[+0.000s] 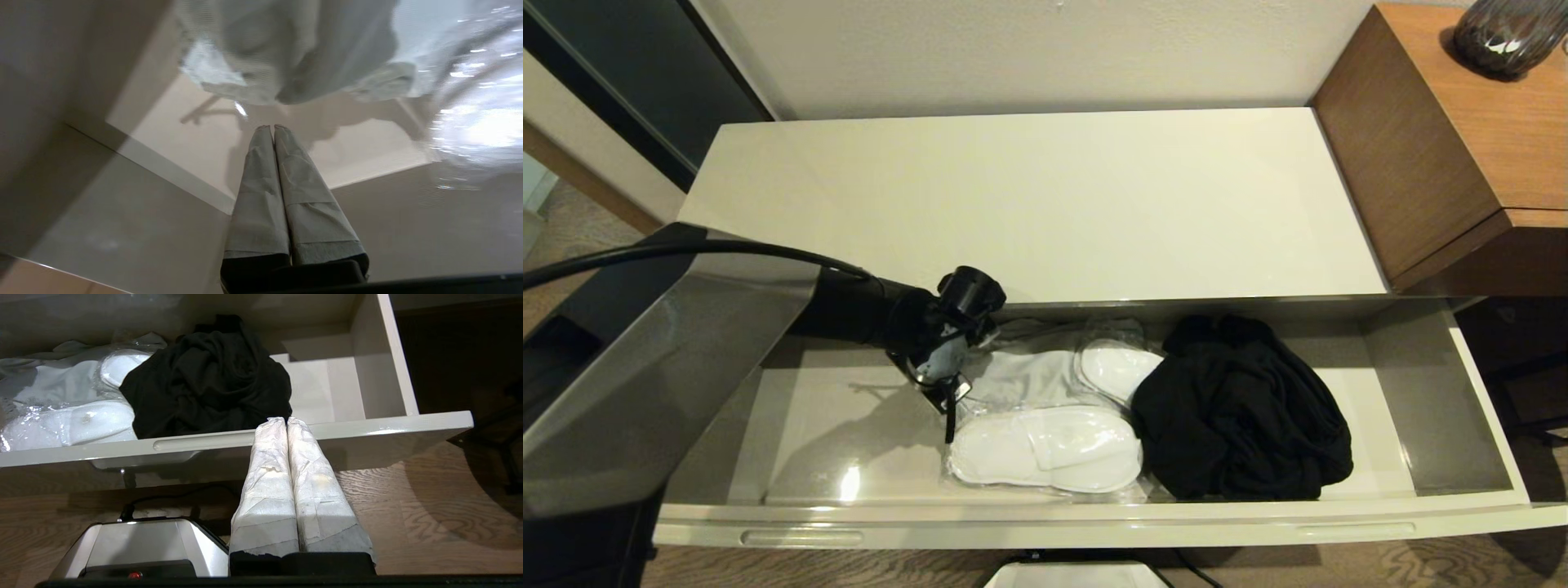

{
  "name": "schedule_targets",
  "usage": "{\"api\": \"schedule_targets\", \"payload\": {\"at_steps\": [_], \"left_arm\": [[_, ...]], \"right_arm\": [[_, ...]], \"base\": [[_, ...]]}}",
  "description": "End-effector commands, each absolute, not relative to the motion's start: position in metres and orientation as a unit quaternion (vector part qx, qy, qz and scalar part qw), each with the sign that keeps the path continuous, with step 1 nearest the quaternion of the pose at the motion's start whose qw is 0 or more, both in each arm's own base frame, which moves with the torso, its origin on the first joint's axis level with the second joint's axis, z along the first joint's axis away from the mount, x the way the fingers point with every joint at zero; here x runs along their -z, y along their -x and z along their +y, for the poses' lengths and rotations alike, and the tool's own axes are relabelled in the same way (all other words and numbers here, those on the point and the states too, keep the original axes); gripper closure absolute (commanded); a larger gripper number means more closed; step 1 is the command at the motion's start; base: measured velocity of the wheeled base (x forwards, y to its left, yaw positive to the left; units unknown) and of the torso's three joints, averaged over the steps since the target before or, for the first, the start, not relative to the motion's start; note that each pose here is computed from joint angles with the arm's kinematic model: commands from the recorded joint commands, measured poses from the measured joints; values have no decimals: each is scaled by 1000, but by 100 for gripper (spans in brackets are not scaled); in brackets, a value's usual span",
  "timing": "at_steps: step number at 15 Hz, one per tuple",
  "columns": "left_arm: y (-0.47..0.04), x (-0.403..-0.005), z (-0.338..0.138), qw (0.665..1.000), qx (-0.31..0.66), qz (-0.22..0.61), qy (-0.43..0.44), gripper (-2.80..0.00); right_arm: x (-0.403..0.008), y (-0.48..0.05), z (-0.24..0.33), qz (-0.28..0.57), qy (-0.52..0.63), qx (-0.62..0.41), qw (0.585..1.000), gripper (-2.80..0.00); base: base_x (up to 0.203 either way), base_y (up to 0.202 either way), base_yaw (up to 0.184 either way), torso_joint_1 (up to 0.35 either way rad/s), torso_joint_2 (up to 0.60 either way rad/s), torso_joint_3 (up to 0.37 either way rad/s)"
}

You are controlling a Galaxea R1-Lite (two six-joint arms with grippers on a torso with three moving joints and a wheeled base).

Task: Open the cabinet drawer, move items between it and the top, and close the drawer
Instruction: Take out the disposable slippers from the drawer

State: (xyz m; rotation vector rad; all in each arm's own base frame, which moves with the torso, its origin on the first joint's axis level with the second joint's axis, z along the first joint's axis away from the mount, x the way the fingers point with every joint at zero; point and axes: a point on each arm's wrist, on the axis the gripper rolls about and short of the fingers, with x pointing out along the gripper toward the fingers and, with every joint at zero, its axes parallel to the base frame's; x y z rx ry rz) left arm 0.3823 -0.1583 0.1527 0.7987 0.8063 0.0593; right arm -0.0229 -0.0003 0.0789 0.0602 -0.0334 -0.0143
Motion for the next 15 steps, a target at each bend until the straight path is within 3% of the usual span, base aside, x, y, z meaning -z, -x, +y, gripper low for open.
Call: {"api": "schedule_targets", "payload": {"at_steps": [1, 11, 12, 15], "left_arm": [[-267, -400, -97, 968, -109, 71, -215, 0], [-268, -397, -86, 968, -107, 98, -204, 0], [-265, -393, -85, 968, -104, 119, -193, 0], [-261, -346, -83, 941, -106, 295, -129, 0]], "right_arm": [[-79, 23, 0, -16, -30, 7, 999, 0], [-79, 23, 0, -17, -30, 7, 999, 0], [-79, 23, 0, -16, -31, 7, 999, 0], [-79, 23, 0, -16, -31, 7, 999, 0]], "base": [[0, 0, 0, 0, 0, 0], [0, 0, 0, 0, 0, 0], [0, 0, 0, 0, 0, 0], [0, 0, 0, 0, 0, 0]]}}
